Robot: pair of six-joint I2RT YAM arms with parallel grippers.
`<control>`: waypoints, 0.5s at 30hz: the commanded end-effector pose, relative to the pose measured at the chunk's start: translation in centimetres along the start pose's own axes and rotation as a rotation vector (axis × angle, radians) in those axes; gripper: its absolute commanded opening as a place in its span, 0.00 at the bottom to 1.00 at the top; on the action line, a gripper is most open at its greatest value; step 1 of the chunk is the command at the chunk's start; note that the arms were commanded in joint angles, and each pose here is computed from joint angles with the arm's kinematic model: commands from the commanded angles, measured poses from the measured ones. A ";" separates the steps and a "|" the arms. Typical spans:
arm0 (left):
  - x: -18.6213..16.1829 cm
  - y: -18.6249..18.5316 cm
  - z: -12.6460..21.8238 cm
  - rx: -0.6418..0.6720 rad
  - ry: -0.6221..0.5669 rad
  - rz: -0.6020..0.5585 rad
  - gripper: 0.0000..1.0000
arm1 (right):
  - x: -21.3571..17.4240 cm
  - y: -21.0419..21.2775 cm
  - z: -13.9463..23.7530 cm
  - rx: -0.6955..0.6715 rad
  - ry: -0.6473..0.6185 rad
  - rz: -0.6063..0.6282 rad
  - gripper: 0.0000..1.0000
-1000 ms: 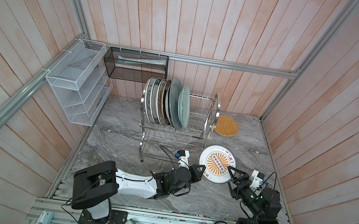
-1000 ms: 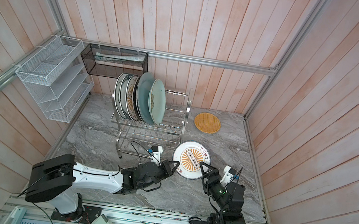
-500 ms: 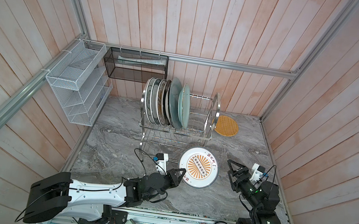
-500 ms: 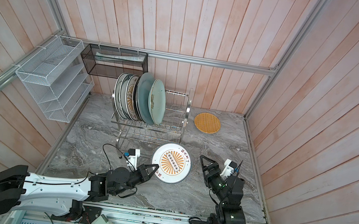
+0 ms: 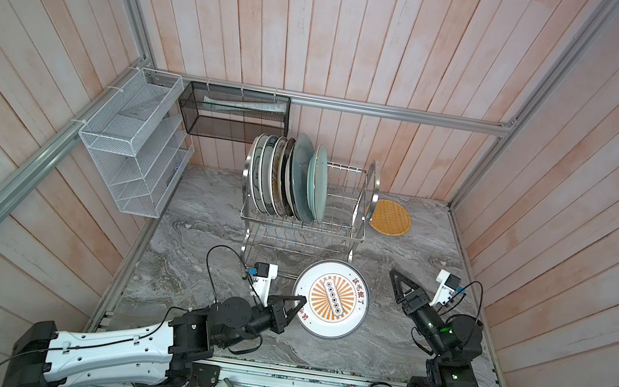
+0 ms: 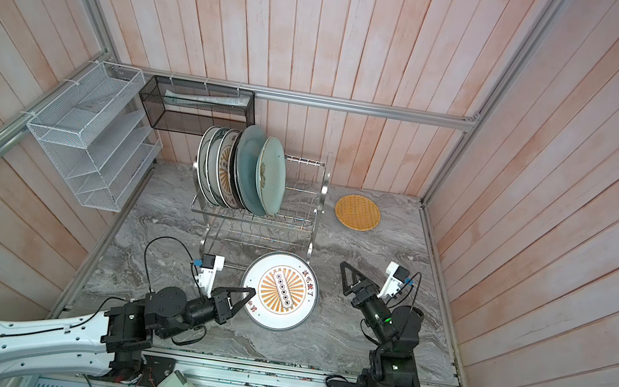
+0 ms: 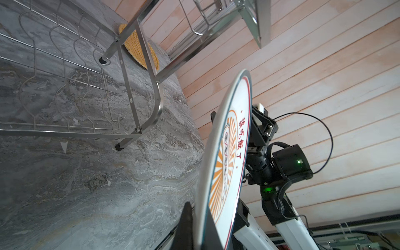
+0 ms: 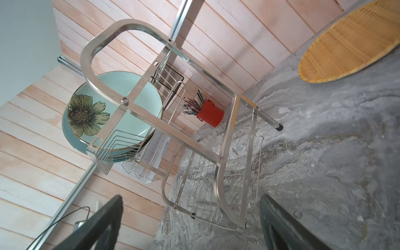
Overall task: Load the plates into the dish rack
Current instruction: 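Grasp the raised white plate edge with the left gripper, then lift the white plate with the left gripper while the right gripper opens and withdraws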
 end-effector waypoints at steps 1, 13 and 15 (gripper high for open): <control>1.3 -6.3 1.4 -0.160 0.017 -0.112 0.00 | 0.4 2.4 0.3 0.125 -0.025 0.150 0.98; 8.3 -19.7 2.7 -0.314 -0.185 -0.314 0.00 | 0.8 4.2 2.0 0.231 -0.169 0.400 0.98; 10.0 -21.0 2.5 -0.280 -0.253 -0.338 0.00 | 0.7 4.2 1.9 0.241 -0.176 0.437 0.98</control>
Point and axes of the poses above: each gripper's point midway between its finger pads, its own z axis back along the fingers, its own y axis along the line the jaws close on, x = y × z, the point moved 1 cm from there along z, back along the fingers, and after that the axes turned 13 degrees about z, right-handed, at the moved point
